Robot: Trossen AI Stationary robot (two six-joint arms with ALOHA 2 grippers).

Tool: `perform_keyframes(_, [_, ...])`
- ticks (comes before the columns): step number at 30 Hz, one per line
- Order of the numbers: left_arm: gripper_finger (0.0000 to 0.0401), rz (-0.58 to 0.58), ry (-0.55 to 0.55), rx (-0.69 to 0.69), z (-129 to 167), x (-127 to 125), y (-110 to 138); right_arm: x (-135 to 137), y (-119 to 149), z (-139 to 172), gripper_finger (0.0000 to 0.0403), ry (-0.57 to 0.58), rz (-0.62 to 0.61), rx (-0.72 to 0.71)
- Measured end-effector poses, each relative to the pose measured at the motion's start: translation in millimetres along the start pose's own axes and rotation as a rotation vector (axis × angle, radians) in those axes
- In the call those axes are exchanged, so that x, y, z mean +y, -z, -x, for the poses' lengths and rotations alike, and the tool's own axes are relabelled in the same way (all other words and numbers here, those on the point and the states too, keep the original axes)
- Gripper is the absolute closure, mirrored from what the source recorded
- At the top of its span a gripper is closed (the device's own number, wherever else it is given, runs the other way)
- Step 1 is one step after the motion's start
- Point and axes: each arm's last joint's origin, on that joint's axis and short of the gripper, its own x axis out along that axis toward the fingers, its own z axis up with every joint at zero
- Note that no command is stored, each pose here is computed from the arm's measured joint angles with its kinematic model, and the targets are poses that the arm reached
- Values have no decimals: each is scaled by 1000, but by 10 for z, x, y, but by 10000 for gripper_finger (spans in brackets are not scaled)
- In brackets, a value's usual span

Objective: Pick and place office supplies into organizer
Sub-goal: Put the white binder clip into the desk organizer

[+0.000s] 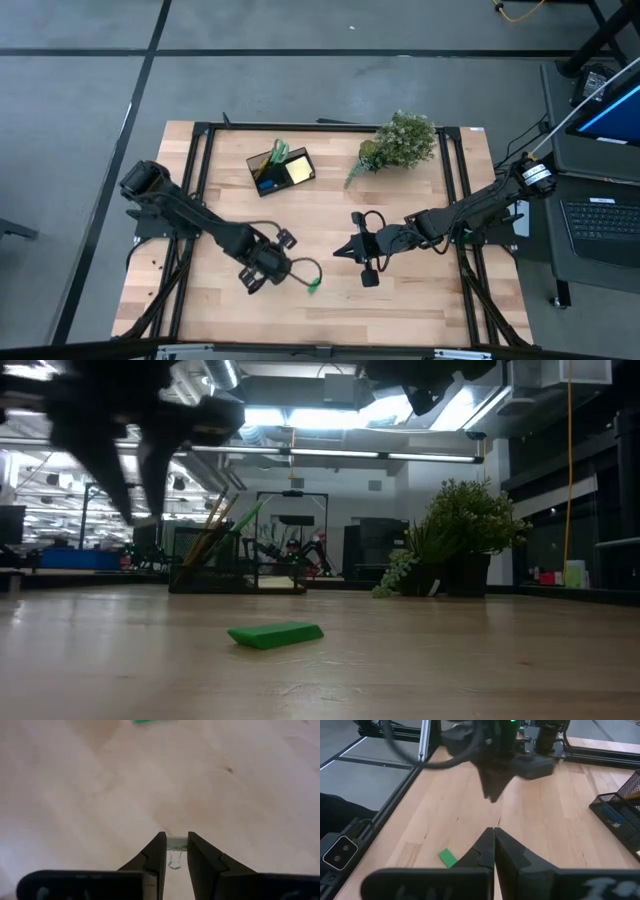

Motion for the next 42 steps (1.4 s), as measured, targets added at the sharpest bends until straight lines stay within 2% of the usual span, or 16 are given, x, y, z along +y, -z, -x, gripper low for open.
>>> perform_keyframes(6, [344,89,-56,-12,211,290,167,0,0,0,393,0,-1,0])
perform_keyframes(13, [344,227,-119,13,480,615,479,0,0,0,393,0,-23,0])
perform_keyframes(19, [344,329,-157,38,571,875,724,0,1,0,393,0,-22,1])
perform_keyframes(24, [344,392,-175,82,530,1063,938,0,1,0,393,0,-22,1])
perform_keyframes(33, [344,509,-151,198,120,1157,1575,0,2,0,393,0,-18,2])
perform_keyframes(37, [344,580,-185,193,78,1248,1739,-1,2,0,393,0,-6,2])
perform_keyframes(42, [344,642,-255,148,93,1380,1820,-1,2,0,393,0,5,2])
